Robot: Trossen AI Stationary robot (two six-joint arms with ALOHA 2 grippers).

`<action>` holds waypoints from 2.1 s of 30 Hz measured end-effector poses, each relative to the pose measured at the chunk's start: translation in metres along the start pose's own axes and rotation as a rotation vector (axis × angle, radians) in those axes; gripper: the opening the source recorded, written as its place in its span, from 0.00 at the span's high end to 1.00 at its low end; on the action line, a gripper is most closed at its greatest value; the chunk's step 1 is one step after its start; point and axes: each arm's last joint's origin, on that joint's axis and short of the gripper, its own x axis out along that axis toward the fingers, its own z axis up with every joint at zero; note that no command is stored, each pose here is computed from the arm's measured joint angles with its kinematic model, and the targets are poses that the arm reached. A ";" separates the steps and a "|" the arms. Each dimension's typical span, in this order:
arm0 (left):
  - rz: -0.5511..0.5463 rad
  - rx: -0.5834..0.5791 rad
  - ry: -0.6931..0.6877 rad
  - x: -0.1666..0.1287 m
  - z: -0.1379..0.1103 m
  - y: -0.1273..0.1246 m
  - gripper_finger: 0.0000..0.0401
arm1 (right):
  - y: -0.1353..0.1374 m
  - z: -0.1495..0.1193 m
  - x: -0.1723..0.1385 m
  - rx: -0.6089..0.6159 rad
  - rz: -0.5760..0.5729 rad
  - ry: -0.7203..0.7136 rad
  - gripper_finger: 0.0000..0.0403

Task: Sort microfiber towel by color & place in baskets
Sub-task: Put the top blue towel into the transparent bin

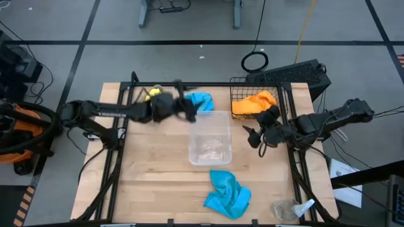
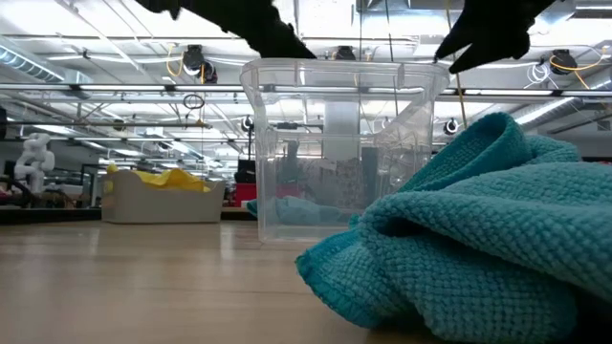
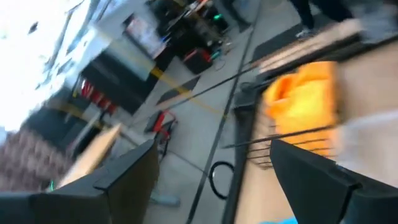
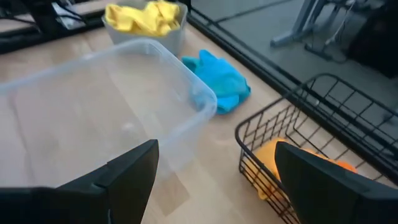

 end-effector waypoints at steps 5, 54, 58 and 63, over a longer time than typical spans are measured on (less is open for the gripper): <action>0.256 -0.159 0.162 0.012 -0.019 0.040 0.27 | 0.010 -0.004 -0.010 -0.004 0.013 -0.059 0.22; -0.521 -0.577 0.476 0.084 -0.206 0.056 0.07 | 0.046 -0.012 -0.016 -0.051 0.134 -0.120 0.22; -0.569 -0.596 0.495 0.092 -0.220 0.042 0.05 | 0.046 -0.012 -0.016 -0.050 0.134 -0.120 0.22; -0.628 -0.560 0.502 0.102 -0.229 0.020 0.05 | 0.046 -0.012 -0.016 -0.051 0.134 -0.120 0.22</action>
